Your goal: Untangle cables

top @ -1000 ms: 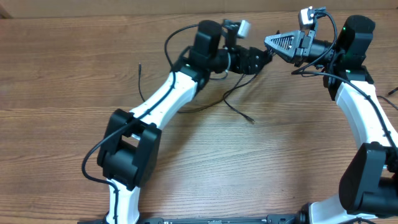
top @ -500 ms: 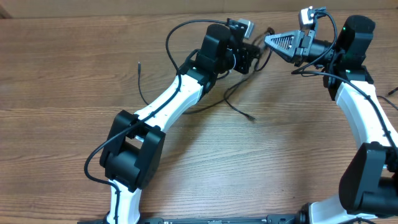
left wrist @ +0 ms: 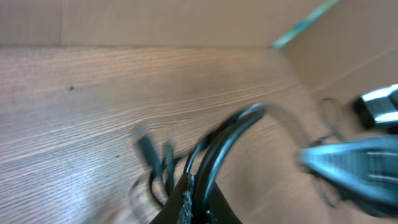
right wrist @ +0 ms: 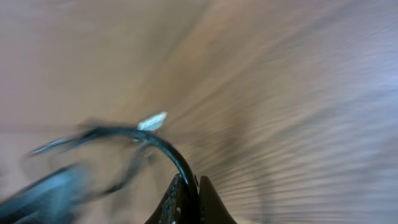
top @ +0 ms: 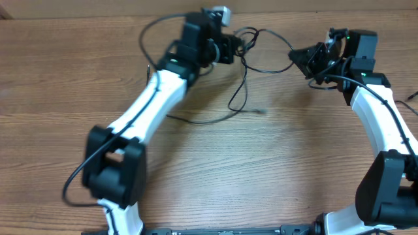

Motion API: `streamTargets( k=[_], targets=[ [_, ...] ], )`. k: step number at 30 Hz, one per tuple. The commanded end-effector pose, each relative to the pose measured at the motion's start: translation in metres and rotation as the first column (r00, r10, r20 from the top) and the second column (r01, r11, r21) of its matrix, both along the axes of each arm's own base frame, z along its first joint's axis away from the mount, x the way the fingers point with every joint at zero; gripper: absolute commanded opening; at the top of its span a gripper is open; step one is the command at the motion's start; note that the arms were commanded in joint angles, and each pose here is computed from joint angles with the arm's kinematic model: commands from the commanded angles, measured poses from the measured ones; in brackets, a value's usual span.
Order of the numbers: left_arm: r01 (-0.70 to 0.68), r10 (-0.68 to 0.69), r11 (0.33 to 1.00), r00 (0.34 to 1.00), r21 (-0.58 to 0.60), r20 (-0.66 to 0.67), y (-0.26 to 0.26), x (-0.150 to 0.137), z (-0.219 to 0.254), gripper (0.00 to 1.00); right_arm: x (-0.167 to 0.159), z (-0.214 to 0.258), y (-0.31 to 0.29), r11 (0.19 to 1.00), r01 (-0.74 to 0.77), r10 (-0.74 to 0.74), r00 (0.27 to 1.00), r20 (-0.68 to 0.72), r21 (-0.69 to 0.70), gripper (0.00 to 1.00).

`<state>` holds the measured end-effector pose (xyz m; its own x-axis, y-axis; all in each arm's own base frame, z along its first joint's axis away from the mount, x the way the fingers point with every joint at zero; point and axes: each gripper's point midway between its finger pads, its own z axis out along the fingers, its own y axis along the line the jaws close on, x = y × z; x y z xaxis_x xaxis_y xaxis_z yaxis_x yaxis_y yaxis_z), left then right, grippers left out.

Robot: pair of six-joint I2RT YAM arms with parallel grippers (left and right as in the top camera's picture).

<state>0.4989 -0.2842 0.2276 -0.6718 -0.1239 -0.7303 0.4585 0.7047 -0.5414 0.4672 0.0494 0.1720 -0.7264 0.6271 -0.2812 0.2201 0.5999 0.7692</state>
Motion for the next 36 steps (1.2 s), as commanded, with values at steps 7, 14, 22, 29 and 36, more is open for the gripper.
streamTargets(
  k=[7, 14, 22, 29, 36],
  targets=[
    [0.297, -0.278, 0.929, 0.954, -0.222, 0.110, 0.026, -0.056, 0.109, 0.04, -0.008, -0.025, -0.075, 0.899, 0.248, -0.283, 0.958, -0.047, -0.362, 0.04],
    [0.451, -0.435, 0.832, 0.892, -0.323, 0.123, 0.060, -0.080, 0.130, 0.04, -0.019, -0.034, -0.095, 0.838, 0.276, -0.347, 0.935, -0.070, -0.470, 0.04],
    [0.329, -0.366, 0.833, 0.931, -0.445, 0.004, 0.116, -0.066, 0.140, 0.04, -0.026, -0.030, -0.138, 0.666, 0.335, -0.449, 0.893, -0.001, -0.666, 0.04],
    [0.269, -0.310, 0.852, 0.950, -0.448, -0.020, 0.123, -0.056, 0.137, 0.04, -0.016, -0.031, -0.094, 0.805, 0.139, -0.189, 0.981, -0.029, -0.577, 0.05],
    [0.209, -0.248, 0.895, 0.967, -0.393, -0.051, 0.101, -0.049, 0.120, 0.04, -0.025, 0.013, 0.022, 0.904, -0.358, 0.405, 0.893, 0.196, -0.234, 0.04]
  ],
)
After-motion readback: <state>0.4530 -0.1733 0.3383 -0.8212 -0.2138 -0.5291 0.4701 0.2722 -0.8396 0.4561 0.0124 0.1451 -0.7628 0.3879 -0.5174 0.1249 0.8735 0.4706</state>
